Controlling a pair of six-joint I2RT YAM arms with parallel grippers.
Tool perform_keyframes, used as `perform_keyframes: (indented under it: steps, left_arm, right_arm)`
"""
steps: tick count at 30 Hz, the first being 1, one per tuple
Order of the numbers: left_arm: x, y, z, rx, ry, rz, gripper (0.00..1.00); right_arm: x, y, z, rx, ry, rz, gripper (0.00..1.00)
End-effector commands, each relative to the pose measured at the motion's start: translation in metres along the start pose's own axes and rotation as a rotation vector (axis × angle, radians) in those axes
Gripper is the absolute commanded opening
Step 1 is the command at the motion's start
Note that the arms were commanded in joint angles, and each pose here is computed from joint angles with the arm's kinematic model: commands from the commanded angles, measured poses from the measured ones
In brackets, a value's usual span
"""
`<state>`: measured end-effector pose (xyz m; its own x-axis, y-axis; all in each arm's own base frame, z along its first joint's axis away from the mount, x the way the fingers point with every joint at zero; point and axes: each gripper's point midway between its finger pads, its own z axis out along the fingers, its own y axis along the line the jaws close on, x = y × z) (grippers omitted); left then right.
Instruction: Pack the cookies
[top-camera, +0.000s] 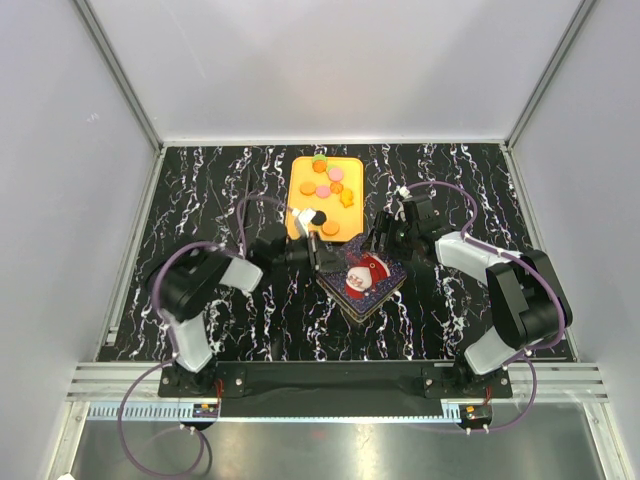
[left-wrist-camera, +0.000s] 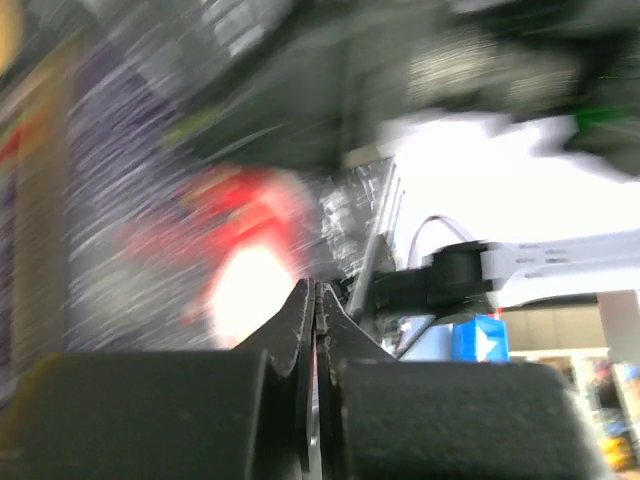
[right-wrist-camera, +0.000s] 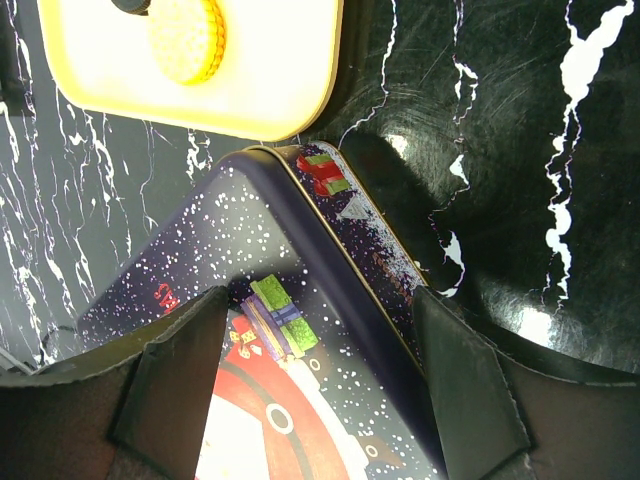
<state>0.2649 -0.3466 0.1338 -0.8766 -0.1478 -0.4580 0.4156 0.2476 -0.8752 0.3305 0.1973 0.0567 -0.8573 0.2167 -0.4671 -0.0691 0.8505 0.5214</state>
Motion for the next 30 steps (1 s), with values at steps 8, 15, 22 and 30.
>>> perform_keyframes:
  steps: [8,15,22,30]
  left_arm:
    - [0.041,0.055,-0.019,-0.01,-0.001,-0.156,0.0]
    - [0.009,0.023,-0.019,-0.058,0.015,-0.025,0.0]
    - [-0.024,-0.011,-0.022,-0.098,-0.006,0.068,0.0]
    - [-0.06,-0.046,-0.047,-0.268,-0.04,0.177,0.24]
  right_arm:
    - [0.028,-0.026,0.004,0.1,0.075,0.002,0.8]
    - [0.026,-0.024,0.002,0.099,0.07,0.007,0.8]
    - [0.015,-0.025,-0.006,0.135,0.033,-0.002,0.81]
    - [-0.034,-0.012,-0.05,0.164,-0.123,0.011,0.88]
